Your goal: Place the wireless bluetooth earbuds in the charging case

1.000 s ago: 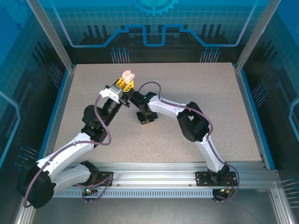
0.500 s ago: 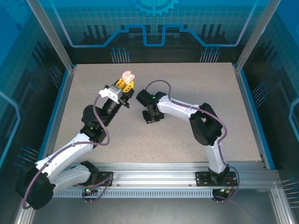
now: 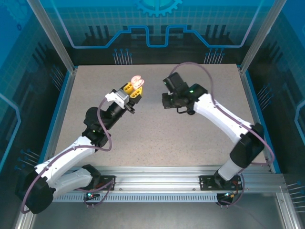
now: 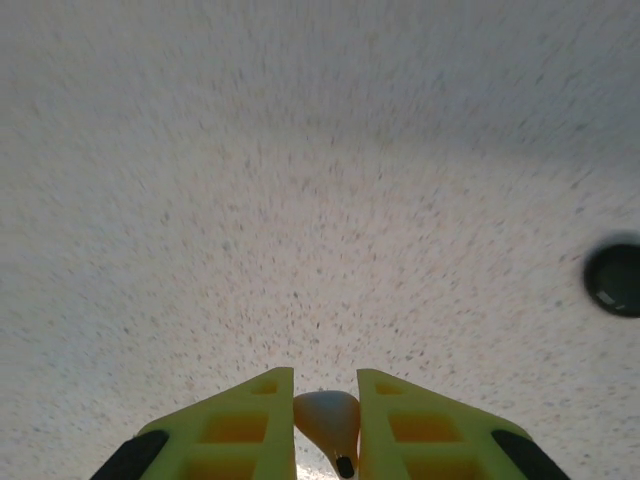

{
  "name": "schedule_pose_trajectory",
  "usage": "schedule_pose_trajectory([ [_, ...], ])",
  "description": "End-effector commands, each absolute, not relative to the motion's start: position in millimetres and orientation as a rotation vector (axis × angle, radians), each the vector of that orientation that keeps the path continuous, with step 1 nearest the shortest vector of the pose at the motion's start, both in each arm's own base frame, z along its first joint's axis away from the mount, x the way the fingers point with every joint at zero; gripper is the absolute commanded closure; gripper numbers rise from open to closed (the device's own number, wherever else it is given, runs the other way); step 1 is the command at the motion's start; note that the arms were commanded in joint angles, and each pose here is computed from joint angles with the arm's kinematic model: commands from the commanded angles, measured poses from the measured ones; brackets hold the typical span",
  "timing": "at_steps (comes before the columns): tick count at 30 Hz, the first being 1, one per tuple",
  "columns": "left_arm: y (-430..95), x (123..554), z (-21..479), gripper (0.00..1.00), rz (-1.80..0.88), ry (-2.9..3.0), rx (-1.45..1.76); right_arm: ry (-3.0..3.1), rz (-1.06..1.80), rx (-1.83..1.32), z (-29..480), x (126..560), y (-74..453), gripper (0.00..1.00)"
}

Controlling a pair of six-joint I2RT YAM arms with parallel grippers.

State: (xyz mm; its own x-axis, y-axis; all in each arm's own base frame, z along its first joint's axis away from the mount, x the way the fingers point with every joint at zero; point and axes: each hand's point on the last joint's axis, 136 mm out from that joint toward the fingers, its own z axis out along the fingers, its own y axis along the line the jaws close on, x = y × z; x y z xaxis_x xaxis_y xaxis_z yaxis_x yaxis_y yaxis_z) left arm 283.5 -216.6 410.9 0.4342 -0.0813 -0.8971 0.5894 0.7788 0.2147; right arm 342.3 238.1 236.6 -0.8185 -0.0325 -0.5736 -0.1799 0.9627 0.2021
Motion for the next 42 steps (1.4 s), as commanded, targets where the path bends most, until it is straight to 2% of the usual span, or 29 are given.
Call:
schedule_pose_trajectory([
  [1, -233.3, 269.1, 428.9, 1.00, -0.443, 0.972, 0.640, 2.364, 0.346, -0.143, 296.1, 347.5, 222.8, 0.82],
  [9, -251.8, 266.9, 418.3, 1.00, -0.459, 0.986, 0.682, 2.052, 0.472, -0.172, 412.1, 329.7, 212.7, 0.81],
  [16, -256.1, 270.5, 410.7, 1.00, -0.468, 1.013, 0.684, 1.855, 0.630, -0.271, 465.4, 302.5, 230.9, 0.81],
  [27, -257.6, 273.8, 407.5, 1.00, -0.486, 1.033, 0.670, 1.651, 0.845, -0.461, 476.0, 268.2, 270.1, 0.80],
  [42, -256.6, 273.6, 407.7, 1.00, -0.484, 1.035, 0.667, 1.633, 0.915, -0.557, 460.6, 252.5, 299.4, 0.80],
])
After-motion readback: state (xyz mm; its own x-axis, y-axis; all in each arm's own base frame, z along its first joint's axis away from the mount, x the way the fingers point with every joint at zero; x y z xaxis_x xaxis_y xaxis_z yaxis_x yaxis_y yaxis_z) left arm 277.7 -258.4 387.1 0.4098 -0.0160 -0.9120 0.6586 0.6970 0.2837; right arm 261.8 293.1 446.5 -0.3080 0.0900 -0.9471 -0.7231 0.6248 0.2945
